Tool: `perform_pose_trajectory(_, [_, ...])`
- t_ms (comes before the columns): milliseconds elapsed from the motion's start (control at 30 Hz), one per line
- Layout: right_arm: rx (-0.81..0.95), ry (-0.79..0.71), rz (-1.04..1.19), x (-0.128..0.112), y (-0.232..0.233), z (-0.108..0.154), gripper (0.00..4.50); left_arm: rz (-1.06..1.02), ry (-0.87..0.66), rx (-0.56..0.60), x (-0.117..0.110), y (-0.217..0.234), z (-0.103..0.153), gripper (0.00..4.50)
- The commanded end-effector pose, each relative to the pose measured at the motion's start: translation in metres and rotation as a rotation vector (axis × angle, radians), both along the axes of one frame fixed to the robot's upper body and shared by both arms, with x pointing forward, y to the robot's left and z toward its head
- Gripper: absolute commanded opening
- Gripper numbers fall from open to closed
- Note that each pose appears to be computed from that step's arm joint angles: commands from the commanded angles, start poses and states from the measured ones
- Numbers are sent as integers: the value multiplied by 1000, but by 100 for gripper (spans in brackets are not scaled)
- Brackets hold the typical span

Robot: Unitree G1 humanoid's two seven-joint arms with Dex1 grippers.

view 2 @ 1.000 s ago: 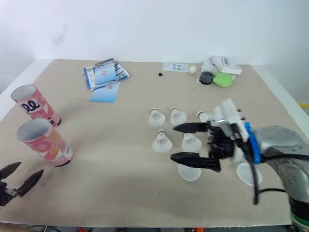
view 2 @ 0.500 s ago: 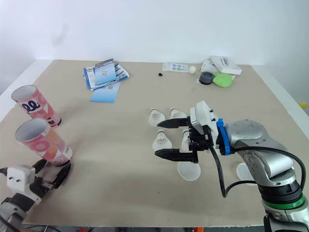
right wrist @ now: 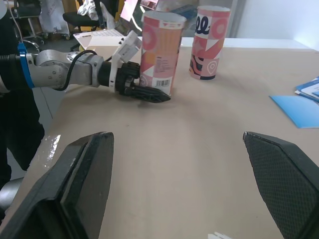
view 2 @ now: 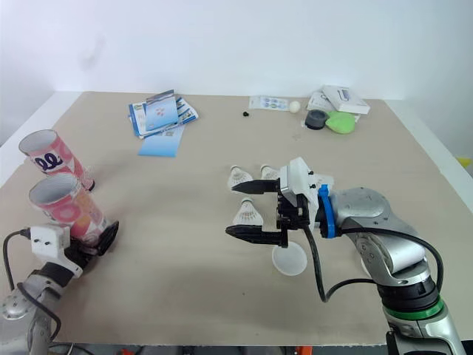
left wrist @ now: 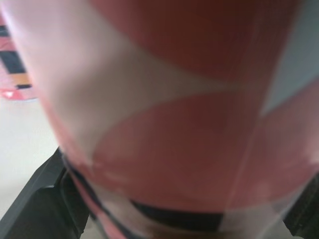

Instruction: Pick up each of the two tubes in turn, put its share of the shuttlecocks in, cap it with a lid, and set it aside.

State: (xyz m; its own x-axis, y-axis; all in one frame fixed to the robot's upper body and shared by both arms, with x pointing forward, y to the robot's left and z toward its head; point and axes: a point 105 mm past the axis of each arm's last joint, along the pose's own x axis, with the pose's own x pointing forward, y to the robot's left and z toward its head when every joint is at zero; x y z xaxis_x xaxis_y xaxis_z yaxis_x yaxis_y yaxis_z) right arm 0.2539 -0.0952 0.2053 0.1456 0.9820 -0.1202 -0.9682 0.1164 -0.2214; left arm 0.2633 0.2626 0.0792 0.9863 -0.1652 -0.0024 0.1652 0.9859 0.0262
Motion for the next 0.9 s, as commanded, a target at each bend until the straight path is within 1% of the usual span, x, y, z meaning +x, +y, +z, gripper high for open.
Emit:
perform_pose_trajectory(33, [7, -34, -6, -1, 0, 6, 443, -9, -3, 16, 0, -1, 2, 450])
perform_pose_trajectory(200, [8, -34, -12, -1, 0, 7, 443, -21, 9, 27, -2, -3, -2, 450])
perform_pose_trajectory(433, [5, -25, -14, -3, 5, 4, 443, -20, 0, 35, -3, -6, 2, 450])
perform_pose_trajectory(467, [6, -24, -14, -3, 5, 4, 450, -23, 0, 34, -3, -6, 2, 399])
perform_pose_trajectory(533, [9, -21, -16, -3, 5, 3, 450, -25, 7, 43, -3, -7, 2, 347])
perform_pose_trajectory(767, [23, -3, -46, -3, 5, 0, 450, -44, 9, 75, -1, -7, 7, 347])
perform_pose_trajectory(833, [31, 17, -79, -6, 2, -5, 450, -85, 8, 120, -1, -9, 14, 347])
perform_pose_trajectory(900, [58, 43, -132, -12, -2, -11, 450, -164, 13, 205, 0, -14, 24, 347])
